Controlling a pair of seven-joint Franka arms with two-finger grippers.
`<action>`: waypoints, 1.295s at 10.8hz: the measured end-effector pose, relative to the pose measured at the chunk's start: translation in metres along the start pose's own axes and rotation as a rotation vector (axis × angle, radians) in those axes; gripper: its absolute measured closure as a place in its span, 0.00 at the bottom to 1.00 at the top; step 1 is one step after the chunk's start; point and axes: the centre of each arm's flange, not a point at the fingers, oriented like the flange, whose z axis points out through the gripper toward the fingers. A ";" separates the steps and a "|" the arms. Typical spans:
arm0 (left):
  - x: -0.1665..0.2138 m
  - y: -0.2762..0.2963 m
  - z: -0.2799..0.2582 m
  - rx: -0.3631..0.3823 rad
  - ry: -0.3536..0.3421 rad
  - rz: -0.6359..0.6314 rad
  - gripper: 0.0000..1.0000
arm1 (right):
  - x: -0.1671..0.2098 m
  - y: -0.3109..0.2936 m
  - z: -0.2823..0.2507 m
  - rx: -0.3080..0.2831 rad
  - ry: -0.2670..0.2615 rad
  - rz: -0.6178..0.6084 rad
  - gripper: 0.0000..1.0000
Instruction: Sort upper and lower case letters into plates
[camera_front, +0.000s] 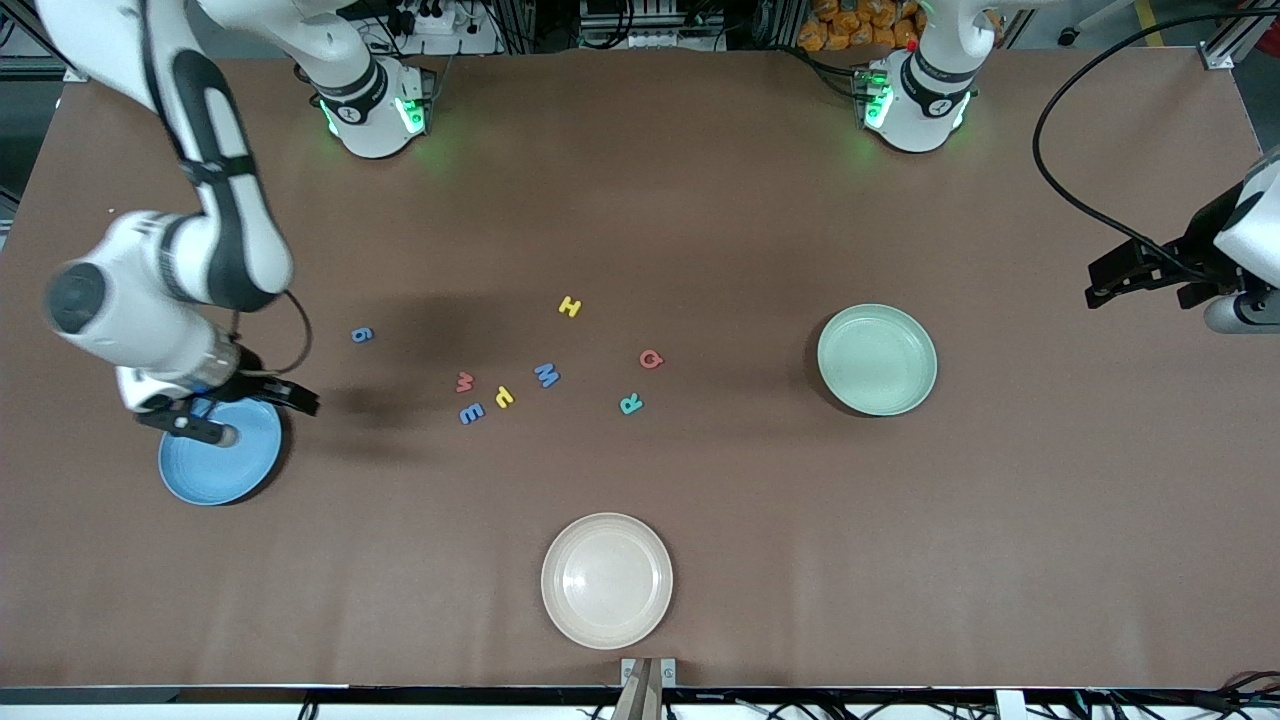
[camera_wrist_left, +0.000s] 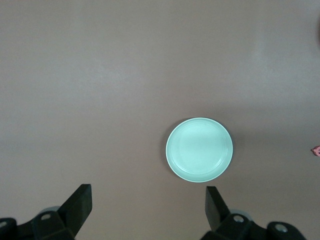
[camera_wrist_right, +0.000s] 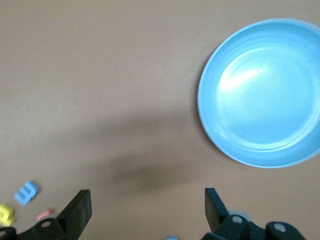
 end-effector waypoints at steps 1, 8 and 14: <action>0.000 -0.001 0.000 0.000 -0.001 -0.011 0.00 | 0.003 0.010 -0.027 -0.023 -0.031 -0.053 0.00; -0.001 -0.002 0.001 0.001 -0.008 -0.036 0.00 | -0.010 0.003 -0.227 -0.083 0.019 -0.202 0.00; 0.001 0.004 0.037 0.007 -0.122 -0.024 0.00 | -0.031 -0.001 -0.297 -0.075 0.066 -0.308 0.00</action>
